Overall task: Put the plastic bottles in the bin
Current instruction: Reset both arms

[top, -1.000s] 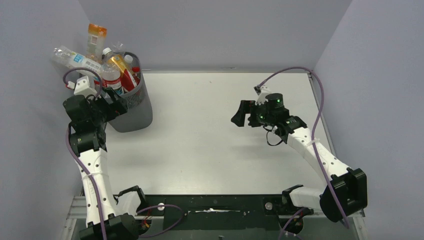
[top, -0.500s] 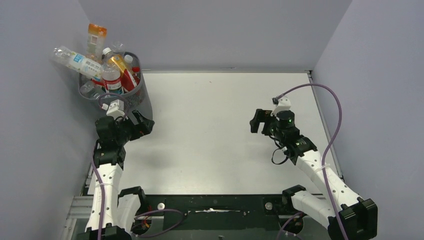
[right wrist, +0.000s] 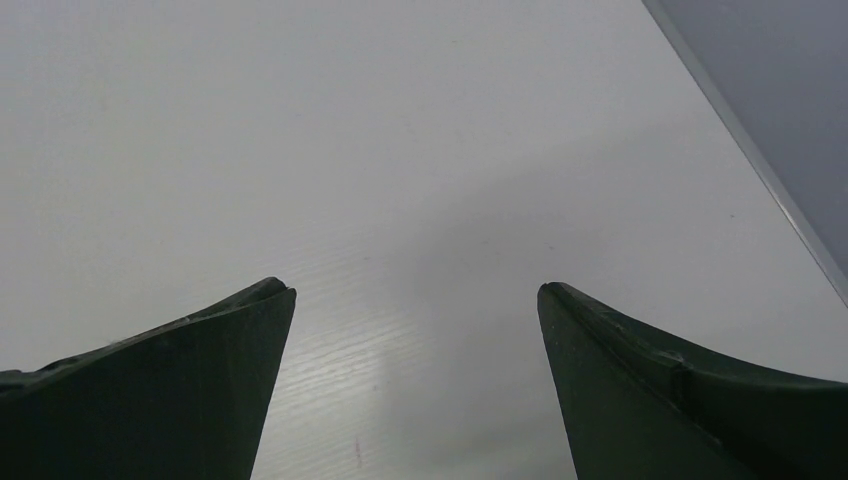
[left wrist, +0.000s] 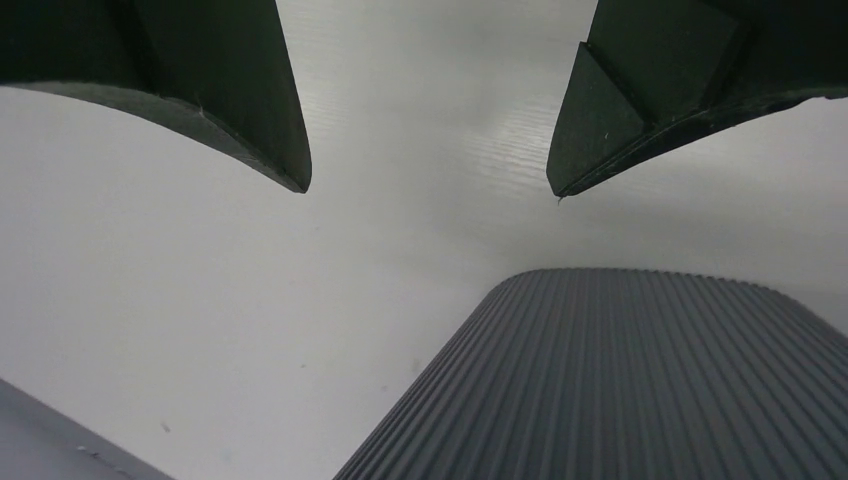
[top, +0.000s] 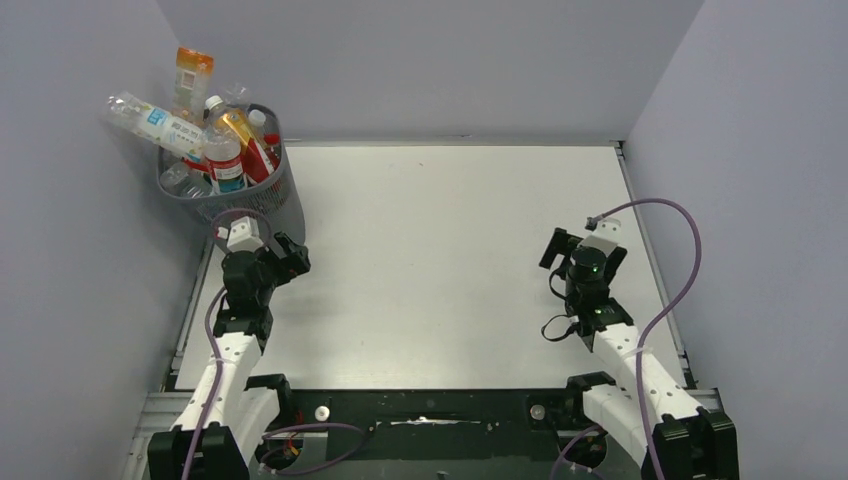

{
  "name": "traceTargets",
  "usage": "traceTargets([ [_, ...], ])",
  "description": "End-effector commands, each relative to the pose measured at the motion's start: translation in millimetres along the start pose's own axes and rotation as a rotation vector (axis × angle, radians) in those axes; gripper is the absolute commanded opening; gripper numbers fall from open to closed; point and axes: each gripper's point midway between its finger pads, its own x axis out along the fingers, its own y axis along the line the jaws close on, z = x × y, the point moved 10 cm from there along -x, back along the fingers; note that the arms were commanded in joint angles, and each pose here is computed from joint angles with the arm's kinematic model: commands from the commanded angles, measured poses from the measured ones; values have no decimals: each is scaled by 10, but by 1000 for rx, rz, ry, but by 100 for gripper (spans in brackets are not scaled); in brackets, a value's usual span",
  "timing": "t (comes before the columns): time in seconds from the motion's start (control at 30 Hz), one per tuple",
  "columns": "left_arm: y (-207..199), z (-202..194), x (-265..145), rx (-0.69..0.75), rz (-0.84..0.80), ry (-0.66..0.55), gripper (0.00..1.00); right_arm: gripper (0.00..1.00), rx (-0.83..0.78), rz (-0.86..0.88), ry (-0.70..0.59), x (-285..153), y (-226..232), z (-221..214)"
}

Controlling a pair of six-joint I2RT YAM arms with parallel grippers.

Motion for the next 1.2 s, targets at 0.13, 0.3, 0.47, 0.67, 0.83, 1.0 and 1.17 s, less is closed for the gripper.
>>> traceTargets([
  [0.13,206,43,168,172,99,-224,89,98,112,-165,-179,185,-351,20],
  [0.3,310,-36,235,214,141,-257,89,98,81,-183,-206,286,-416,-44],
  [0.47,459,-127,335,205,182,-271,89,98,29,-221,-208,399,-471,-170],
  [0.67,598,-248,490,197,153,-252,89,98,-3,-278,-211,545,-506,-299],
  [0.83,644,-243,597,212,128,-244,89,98,-26,-281,-250,640,-493,-255],
  [1.0,675,-199,672,209,126,-270,89,98,-61,-275,-263,697,-488,-228],
  [1.17,682,-243,736,204,84,-280,89,98,-53,-277,-305,708,-568,-252],
])
